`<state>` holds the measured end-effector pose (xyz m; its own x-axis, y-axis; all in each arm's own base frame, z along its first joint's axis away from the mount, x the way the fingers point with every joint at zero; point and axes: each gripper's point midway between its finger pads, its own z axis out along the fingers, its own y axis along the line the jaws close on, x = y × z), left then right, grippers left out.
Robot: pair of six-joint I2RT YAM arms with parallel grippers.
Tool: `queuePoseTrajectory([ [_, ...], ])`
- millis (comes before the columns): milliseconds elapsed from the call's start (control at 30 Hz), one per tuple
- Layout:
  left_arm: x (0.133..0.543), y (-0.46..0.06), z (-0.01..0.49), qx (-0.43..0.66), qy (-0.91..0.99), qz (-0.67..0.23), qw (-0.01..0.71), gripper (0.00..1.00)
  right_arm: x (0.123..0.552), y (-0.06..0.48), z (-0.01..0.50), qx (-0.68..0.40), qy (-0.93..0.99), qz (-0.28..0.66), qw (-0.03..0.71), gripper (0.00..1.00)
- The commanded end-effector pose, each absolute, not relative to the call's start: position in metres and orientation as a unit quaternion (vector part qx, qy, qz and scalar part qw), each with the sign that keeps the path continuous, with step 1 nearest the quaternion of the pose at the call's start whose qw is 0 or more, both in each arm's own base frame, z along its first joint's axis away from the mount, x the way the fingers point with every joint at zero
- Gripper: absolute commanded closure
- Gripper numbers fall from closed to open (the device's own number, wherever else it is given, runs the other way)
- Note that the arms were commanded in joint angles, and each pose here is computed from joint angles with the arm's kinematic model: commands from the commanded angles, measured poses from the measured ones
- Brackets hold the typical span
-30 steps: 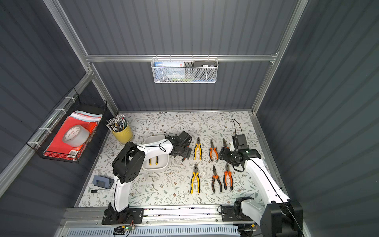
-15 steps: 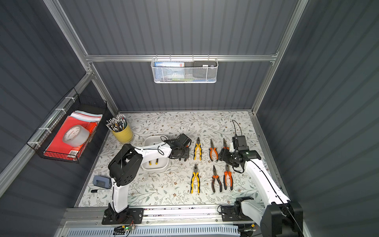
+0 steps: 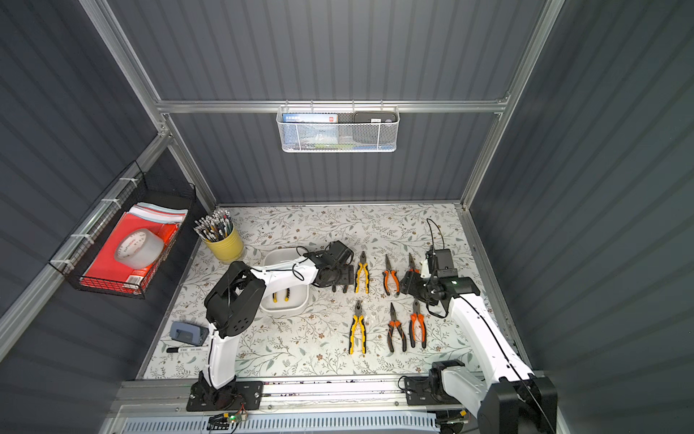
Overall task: Take the pliers out of the storage box
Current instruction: Place the pliers at the center of the board, then pick up the pliers from the storage box.
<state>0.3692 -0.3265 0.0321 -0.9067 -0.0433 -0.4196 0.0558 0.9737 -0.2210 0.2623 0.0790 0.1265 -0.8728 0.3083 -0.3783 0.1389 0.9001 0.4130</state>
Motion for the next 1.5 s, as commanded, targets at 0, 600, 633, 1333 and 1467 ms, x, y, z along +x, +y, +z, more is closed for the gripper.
queuePoseTrajectory([
  [0,0.365,-0.304,0.016,-0.015,0.979,-0.062,0.194,0.03,0.261,0.077,0.125,0.112,0.95,0.184,0.228,0.31],
  [600,0.389,-0.263,0.198,-0.056,0.926,-0.066,0.368,0.01,0.262,0.075,0.121,0.114,0.951,0.175,0.229,0.33],
  [633,0.385,-0.255,0.188,-0.055,0.932,-0.052,0.354,0.01,0.262,0.075,0.122,0.113,0.951,0.177,0.229,0.33],
  [1333,0.34,-0.156,0.141,-0.133,0.941,-0.039,0.309,0.01,0.259,0.082,0.122,0.098,0.95,0.191,0.226,0.33],
  [1467,0.333,-0.143,0.124,-0.138,0.947,-0.029,0.289,0.01,0.259,0.083,0.123,0.095,0.95,0.191,0.228,0.33],
])
